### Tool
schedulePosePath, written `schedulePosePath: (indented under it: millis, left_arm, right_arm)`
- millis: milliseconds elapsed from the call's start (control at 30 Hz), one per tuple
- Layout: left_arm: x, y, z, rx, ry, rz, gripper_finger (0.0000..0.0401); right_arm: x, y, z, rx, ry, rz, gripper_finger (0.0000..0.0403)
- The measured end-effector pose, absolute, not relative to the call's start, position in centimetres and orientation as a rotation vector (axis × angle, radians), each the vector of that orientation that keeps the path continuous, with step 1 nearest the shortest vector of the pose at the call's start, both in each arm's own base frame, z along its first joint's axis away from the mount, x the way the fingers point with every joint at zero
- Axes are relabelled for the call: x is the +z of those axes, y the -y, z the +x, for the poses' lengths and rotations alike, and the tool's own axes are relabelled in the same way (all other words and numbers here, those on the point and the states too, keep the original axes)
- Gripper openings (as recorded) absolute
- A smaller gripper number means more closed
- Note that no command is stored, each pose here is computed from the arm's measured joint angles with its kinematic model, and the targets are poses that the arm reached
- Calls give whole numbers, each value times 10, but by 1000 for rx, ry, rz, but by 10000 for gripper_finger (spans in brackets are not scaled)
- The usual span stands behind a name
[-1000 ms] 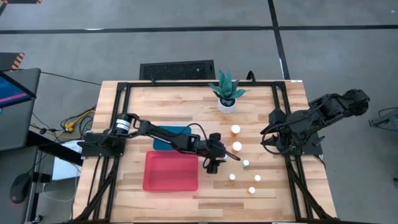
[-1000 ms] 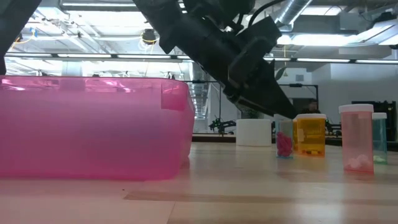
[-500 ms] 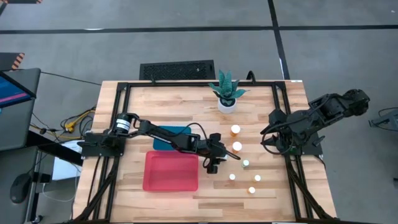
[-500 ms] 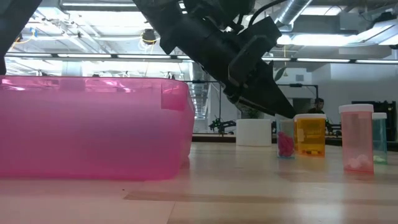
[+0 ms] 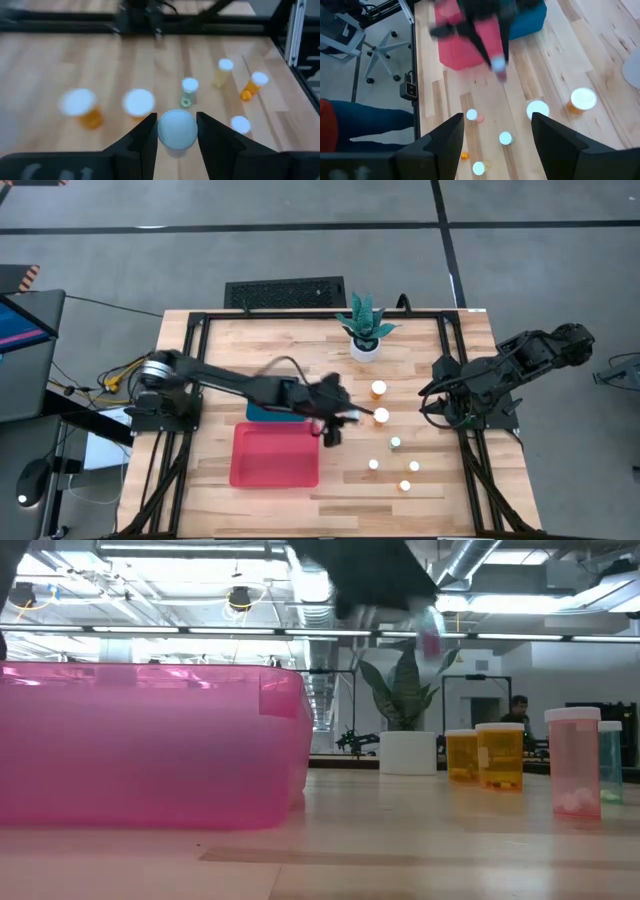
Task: Pick and place medicine bottles into bin by pill shape (circle, oval)
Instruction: Put the blue capsule bottle into the red bin
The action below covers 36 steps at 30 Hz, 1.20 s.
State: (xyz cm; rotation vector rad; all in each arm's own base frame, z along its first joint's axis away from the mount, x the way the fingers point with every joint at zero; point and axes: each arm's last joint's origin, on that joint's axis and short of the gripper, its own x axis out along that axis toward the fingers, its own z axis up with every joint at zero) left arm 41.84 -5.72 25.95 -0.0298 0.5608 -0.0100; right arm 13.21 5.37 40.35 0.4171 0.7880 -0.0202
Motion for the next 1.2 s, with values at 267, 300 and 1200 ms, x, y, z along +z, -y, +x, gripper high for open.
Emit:
schedulePosePath:
  millis: [267,300,1200]
  left_arm:
    - [339,68,324,106,-641,-59,115]
    - [343,73,312,122,-642,-70,115]
    - [173,128,170,457,-777,-305,115]
  right_arm:
    - [404,-54,132,-13,-785,398,240]
    - [404,-54,132,-14,-783,395,240]
    - [407,-55,136,-11,-728,411,240]
